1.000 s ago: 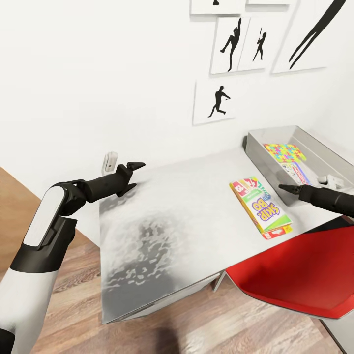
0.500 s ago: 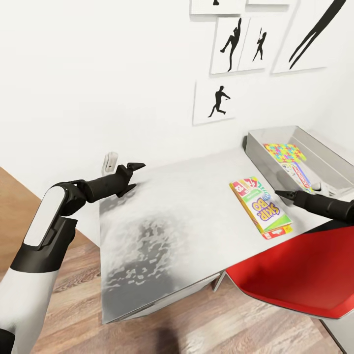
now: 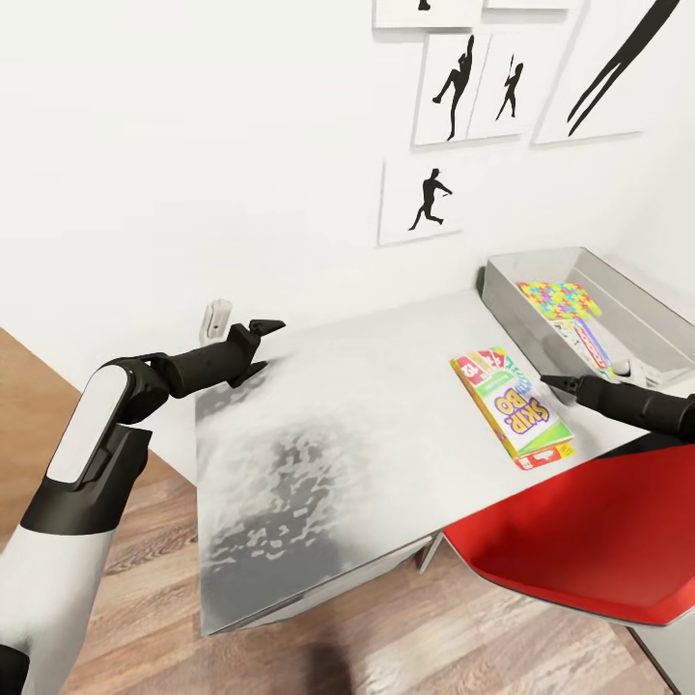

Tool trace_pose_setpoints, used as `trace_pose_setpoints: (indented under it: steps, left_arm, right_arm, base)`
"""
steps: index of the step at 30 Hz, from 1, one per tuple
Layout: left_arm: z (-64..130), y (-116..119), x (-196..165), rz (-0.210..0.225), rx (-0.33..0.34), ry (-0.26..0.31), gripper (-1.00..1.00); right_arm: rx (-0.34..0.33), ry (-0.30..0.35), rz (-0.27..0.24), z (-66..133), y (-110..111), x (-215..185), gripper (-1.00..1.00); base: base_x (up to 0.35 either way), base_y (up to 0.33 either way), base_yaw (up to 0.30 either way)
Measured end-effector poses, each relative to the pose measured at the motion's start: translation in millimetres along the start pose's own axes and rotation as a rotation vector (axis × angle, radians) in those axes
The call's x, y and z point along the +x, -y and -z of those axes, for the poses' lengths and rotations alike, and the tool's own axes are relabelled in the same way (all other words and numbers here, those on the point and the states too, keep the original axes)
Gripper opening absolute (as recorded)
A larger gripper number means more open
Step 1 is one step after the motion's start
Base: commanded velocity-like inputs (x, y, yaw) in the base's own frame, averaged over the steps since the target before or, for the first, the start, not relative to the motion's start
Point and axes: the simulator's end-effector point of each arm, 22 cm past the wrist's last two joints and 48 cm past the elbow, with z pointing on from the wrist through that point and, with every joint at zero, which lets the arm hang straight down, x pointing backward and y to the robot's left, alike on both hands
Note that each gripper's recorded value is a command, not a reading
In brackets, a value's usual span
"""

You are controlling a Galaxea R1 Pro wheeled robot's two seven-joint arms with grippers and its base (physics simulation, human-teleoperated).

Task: Put all the toys in the child's room - the three board games (two on the bed and one on the table), the two jigsaw puzzles on the table, and the tennis ball on the table - inside the toy box on the table in the child's room.

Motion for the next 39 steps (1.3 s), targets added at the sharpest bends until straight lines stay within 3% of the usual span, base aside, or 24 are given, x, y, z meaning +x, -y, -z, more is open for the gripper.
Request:
trace_pose_setpoints:
  steps: [21, 39]
  left_arm:
    - [-0.2, 1, -3, -0.002, -0.001, 0.003, 1.0]
    - [-0.8, 1, -2, -0.002, -0.005, 0.002, 1.0]
  right_arm:
    - [0.095, -0.044, -0.049, -8.1, 33, 19, 1.0]
    - [0.117, -0.077, -0.083, -13.7, 46, 34, 1.0]
  base:
    - [0.0, 0.0, 0.0]
    - [0.0, 0.0, 0.0]
